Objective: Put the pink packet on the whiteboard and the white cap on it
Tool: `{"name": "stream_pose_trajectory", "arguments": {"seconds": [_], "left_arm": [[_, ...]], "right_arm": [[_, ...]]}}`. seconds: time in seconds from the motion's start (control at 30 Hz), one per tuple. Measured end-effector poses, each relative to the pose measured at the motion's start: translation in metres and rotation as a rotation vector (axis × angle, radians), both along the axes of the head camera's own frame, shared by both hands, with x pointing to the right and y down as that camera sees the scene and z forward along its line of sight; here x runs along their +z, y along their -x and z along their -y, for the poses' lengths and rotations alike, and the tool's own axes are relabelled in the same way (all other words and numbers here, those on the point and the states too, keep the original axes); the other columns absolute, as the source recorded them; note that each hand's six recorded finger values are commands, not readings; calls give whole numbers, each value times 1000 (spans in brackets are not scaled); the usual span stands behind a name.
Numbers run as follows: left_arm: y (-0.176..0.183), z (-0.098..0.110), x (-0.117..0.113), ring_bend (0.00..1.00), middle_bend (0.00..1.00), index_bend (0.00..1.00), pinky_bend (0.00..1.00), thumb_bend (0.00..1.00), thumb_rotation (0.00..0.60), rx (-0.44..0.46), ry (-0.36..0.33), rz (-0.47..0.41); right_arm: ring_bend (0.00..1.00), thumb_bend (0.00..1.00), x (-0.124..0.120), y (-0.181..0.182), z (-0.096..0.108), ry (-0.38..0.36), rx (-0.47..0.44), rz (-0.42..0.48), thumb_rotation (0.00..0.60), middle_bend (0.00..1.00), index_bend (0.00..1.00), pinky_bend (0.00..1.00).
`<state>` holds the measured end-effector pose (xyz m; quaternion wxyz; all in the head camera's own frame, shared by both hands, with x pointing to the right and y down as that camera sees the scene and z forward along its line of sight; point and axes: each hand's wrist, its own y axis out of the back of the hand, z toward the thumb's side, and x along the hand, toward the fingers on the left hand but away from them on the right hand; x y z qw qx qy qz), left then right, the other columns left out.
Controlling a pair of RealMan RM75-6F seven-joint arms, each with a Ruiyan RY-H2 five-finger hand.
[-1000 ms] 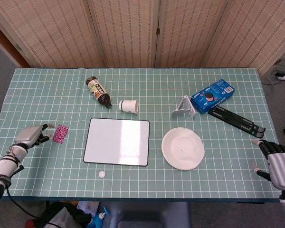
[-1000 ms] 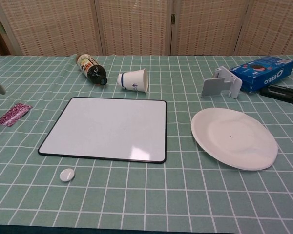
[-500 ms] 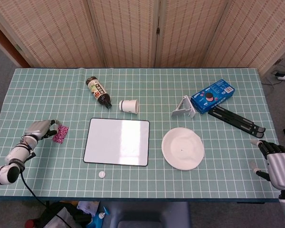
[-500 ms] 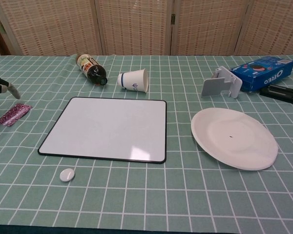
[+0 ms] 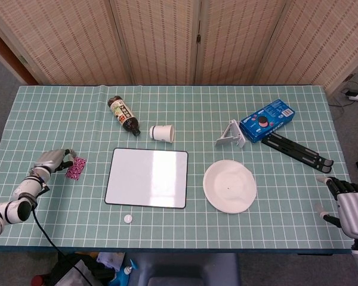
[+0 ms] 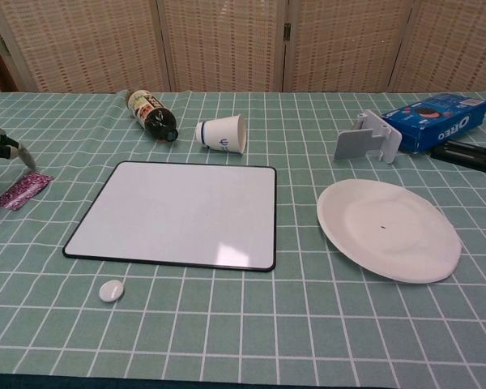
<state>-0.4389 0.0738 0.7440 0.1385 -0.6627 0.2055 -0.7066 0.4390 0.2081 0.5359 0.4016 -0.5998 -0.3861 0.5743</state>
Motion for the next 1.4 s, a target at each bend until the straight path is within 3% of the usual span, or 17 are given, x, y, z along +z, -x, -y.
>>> {"name": "stream_pose_trajectory", "arguments": {"seconds": [0.6, 0.97, 1.1, 1.2, 1.27, 1.33, 1.4], "left_arm": [[-17, -17, -6, 1000, 1000, 203, 1000, 716, 85, 27, 49, -49], [-40, -31, -23, 1000, 1000, 223, 1000, 716, 87, 109, 98, -98], [-46, -36, -32, 1000, 1000, 228, 1000, 716, 61, 141, 110, -112], [-51, -38, -40, 1000, 1000, 237, 1000, 701, 66, 153, 96, -128], [-52, -36, -45, 1000, 1000, 232, 1000, 619, 146, 156, 51, -134], [-52, -32, -50, 999, 999, 219, 1000, 502, 292, 161, -12, -138], [-50, -31, -55, 998, 995, 211, 1000, 430, 382, 166, -69, -138]], "right_arm": [[348, 193, 2, 0, 1, 4, 1, 1, 600, 330, 269, 371], [348, 194, -1, 0, 0, -2, 1, 0, 600, 330, 269, 371], [348, 193, -3, -1, -1, -8, 5, -1, 600, 330, 269, 371], [348, 194, -3, -1, -2, -9, 7, 1, 600, 330, 269, 371], [348, 194, -3, -1, -2, -7, 7, 2, 600, 330, 269, 371], [348, 193, -3, -1, -3, -6, 8, 4, 600, 330, 269, 371], [348, 193, -2, -2, -3, -6, 8, 5, 600, 330, 269, 371]]}}
